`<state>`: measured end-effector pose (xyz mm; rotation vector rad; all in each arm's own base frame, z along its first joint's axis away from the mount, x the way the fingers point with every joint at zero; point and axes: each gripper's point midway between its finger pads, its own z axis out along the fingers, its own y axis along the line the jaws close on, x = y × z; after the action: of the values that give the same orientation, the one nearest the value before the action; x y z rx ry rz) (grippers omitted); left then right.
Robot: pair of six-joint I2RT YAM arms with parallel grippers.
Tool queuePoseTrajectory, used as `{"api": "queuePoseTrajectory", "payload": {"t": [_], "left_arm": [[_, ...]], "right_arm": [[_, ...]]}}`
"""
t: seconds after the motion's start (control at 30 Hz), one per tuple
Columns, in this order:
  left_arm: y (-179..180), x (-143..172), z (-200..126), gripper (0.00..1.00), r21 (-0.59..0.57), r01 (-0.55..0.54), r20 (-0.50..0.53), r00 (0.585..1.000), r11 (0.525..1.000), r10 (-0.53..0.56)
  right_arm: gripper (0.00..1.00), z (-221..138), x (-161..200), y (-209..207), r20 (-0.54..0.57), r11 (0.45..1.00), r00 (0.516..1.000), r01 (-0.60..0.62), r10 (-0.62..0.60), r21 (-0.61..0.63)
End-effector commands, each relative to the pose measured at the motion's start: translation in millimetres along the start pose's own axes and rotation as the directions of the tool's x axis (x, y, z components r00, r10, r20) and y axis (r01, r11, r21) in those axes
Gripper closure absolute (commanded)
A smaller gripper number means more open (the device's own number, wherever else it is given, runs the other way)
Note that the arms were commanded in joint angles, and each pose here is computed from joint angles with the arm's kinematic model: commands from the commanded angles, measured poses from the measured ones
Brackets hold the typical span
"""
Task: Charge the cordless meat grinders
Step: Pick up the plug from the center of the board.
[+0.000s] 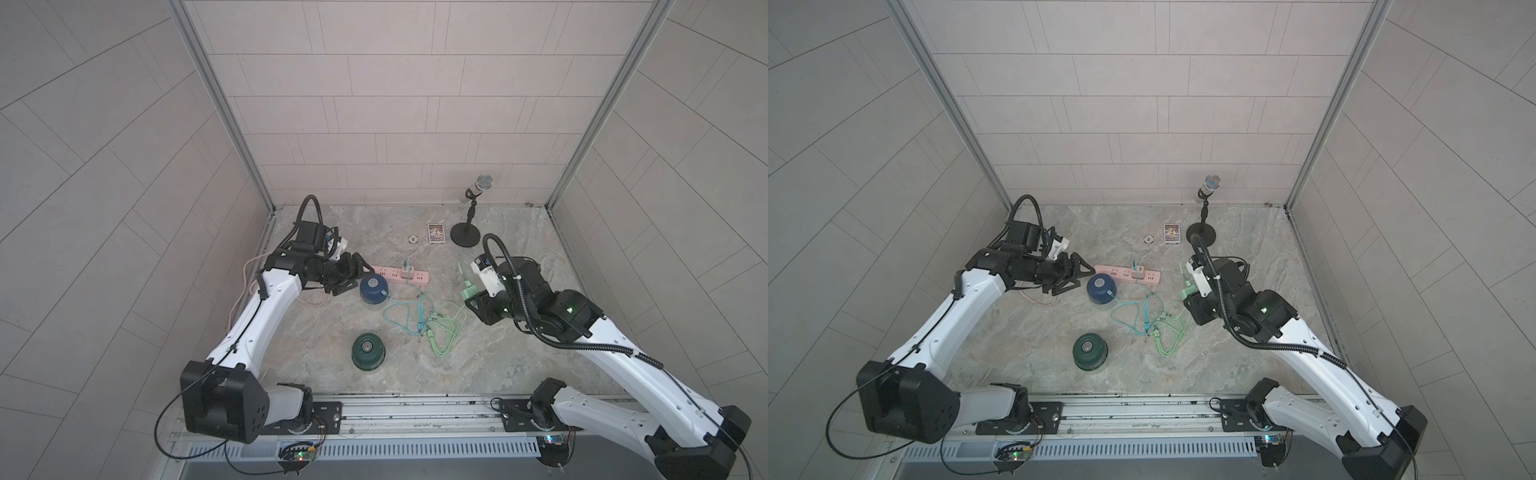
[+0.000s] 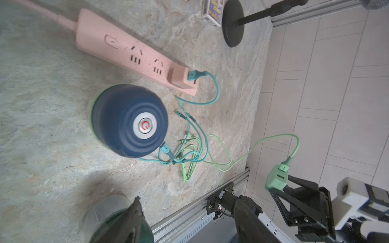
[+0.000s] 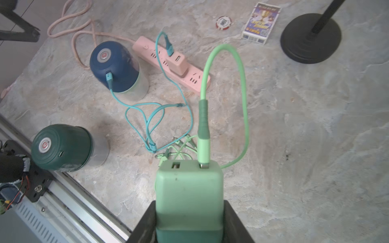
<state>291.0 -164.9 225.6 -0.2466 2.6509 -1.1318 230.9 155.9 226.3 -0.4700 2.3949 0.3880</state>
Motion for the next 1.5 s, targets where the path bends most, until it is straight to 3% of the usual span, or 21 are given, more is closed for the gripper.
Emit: {"api": "queuePoseTrajectory", "payload": {"t": [0.0,0.27,0.6,0.77,0.93,1.47], "left_arm": [[-34,-10,4,0.28,0.056,-0.092,-0.001,0.996,0.994,0.092],[-98,-5,53,0.28,0.113,-0.237,-0.104,0.963,0.965,0.249],[-166,15,100,0.28,0.317,-0.247,-0.197,0.927,0.916,0.318],[-168,24,105,0.3,0.346,-0.239,-0.235,0.914,0.907,0.331],[-167,28,106,0.41,0.356,-0.237,-0.258,0.905,0.904,0.339],[-163,34,95,0.59,0.397,-0.221,-0.253,0.907,0.891,0.338]], "right_arm": [[0.75,-1,-15,-5,0.015,0.998,0.998,0.067,-0.067,0.019],[0.75,13,-49,17,0.138,0.985,0.98,0.157,-0.145,-0.077],[0.74,25,-71,34,0.243,0.966,0.954,0.214,-0.174,-0.148],[0.74,28,-82,37,0.288,0.96,0.941,0.23,-0.178,-0.158],[0.74,28,-92,36,0.33,0.962,0.93,0.224,-0.164,-0.154],[0.74,34,-87,28,0.288,0.973,0.948,0.181,-0.134,-0.145]]}}
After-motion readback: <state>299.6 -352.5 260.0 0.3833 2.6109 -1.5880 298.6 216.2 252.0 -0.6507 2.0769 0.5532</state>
